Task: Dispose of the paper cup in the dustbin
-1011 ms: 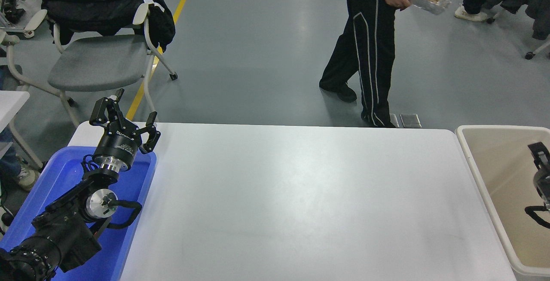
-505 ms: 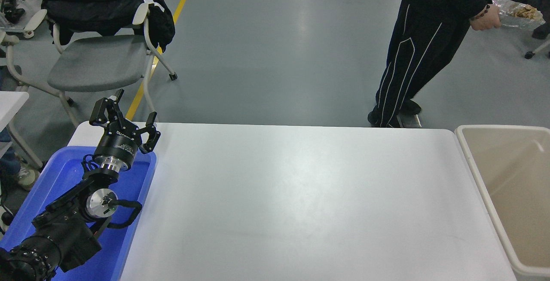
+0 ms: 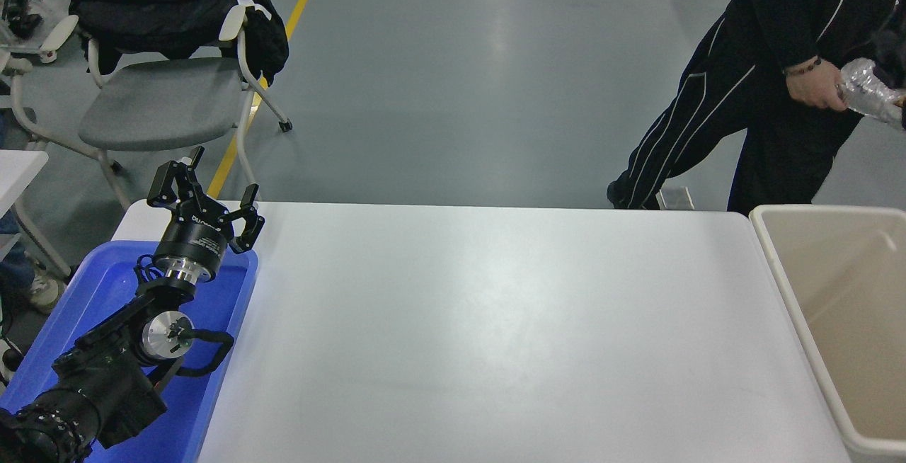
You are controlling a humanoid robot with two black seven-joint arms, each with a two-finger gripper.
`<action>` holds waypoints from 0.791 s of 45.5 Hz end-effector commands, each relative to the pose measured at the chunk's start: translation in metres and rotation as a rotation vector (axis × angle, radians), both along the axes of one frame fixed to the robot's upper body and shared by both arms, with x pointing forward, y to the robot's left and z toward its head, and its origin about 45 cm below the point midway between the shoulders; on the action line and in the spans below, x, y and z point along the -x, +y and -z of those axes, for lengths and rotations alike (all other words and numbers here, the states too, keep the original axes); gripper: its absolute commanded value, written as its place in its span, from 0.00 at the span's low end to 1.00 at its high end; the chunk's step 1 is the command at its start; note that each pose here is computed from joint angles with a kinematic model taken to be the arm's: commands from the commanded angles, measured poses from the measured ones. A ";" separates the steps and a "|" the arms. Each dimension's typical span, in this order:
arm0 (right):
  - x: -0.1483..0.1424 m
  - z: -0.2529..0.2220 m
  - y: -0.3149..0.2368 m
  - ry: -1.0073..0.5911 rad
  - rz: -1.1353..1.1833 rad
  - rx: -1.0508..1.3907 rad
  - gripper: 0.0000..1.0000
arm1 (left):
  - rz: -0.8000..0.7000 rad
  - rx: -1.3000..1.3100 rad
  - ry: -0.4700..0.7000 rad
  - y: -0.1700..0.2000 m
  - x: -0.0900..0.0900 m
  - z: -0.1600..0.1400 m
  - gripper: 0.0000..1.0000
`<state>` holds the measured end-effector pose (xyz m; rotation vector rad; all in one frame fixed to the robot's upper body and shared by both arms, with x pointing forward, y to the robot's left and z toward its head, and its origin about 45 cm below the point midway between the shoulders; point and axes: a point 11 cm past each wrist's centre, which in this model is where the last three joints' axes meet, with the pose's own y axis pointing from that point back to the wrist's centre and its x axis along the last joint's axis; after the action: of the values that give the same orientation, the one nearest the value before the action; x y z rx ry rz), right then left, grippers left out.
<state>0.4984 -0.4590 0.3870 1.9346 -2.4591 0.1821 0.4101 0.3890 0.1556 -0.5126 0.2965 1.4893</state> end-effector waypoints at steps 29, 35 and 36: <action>0.082 0.230 0.088 0.007 -0.039 -0.329 0.99 | -0.001 -0.001 0.001 0.000 0.000 0.000 1.00; 0.081 0.232 0.095 0.006 -0.053 -0.346 0.99 | 0.000 0.000 0.000 0.000 0.000 0.000 1.00; 0.079 0.231 0.097 0.003 -0.055 -0.348 0.99 | 0.000 0.000 0.000 0.000 0.000 0.000 1.00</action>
<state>0.4291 -0.3799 0.1761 2.0968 -2.5761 -0.1906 0.4101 0.3889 0.1556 -0.5125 0.2966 1.4889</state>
